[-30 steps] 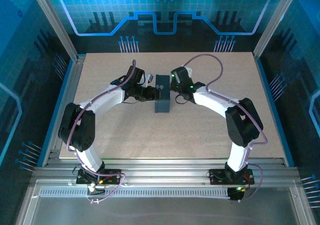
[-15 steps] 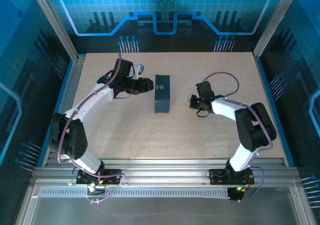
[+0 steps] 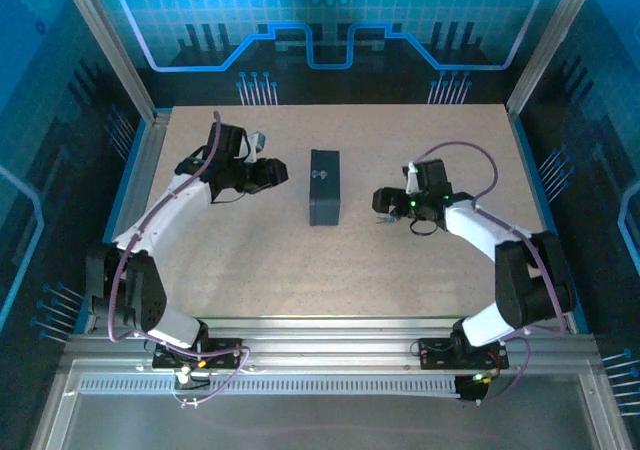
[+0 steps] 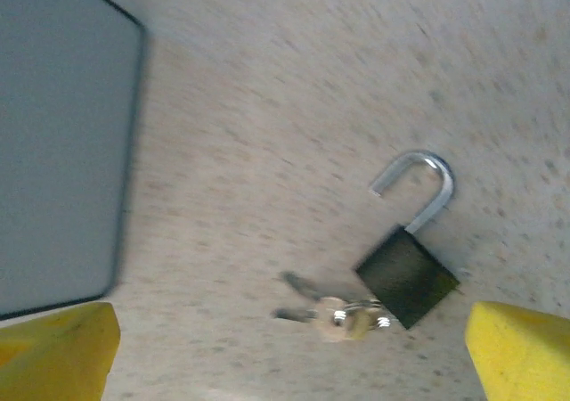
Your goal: Unlock the padlock with the key
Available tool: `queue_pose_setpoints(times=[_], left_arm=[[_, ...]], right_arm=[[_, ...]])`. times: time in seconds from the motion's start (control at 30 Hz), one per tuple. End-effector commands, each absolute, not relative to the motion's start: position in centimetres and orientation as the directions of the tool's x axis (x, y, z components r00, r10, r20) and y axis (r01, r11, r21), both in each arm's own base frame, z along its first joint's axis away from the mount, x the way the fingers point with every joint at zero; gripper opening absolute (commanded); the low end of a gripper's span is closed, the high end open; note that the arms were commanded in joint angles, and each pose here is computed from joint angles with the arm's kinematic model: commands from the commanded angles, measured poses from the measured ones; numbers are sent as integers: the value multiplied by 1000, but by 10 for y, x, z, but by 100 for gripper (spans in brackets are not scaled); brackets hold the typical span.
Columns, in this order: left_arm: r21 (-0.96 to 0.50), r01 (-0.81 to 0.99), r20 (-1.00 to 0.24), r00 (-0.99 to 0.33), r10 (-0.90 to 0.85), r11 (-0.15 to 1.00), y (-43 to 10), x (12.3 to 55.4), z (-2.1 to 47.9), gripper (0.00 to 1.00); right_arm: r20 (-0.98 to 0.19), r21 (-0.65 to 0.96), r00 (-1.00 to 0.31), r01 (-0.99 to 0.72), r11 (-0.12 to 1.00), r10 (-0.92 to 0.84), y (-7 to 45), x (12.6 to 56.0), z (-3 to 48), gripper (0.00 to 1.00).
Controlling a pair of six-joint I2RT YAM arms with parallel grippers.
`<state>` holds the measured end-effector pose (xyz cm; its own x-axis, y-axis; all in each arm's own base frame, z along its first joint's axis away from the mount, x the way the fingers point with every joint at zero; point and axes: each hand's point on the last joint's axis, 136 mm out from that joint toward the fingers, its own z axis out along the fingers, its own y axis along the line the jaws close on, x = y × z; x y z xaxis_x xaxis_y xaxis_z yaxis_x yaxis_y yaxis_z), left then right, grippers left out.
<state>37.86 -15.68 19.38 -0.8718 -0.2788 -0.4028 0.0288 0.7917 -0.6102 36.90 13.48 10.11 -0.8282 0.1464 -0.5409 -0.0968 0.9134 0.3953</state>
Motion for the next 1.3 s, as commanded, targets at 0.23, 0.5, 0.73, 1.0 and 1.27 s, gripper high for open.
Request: queue_pose_setpoints(times=[0.23,0.5,0.73,1.0,1.27], left_arm=[[-572,-40,-391,-865,-315,820,-139,366,186,46],[-567,-49,-384,-868,-316,822,-138,362,186,46],[-563,-36,-387,-871,-302,826,-138,357,186,46],[-570,-36,-381,-874,-302,821,-138,356,183,46],[-565,-49,-380,-870,-313,823,-134,355,183,46]], right_arm=[[-592,369,-805,-222,902,44,221,357,175,100],[-575,322,-818,-254,912,-25,276,369,161,100],[-564,298,-824,-270,916,-59,300,382,148,100],[-541,263,-837,-264,928,-85,312,387,136,100],[-494,291,-867,-239,926,-68,311,384,117,83]])
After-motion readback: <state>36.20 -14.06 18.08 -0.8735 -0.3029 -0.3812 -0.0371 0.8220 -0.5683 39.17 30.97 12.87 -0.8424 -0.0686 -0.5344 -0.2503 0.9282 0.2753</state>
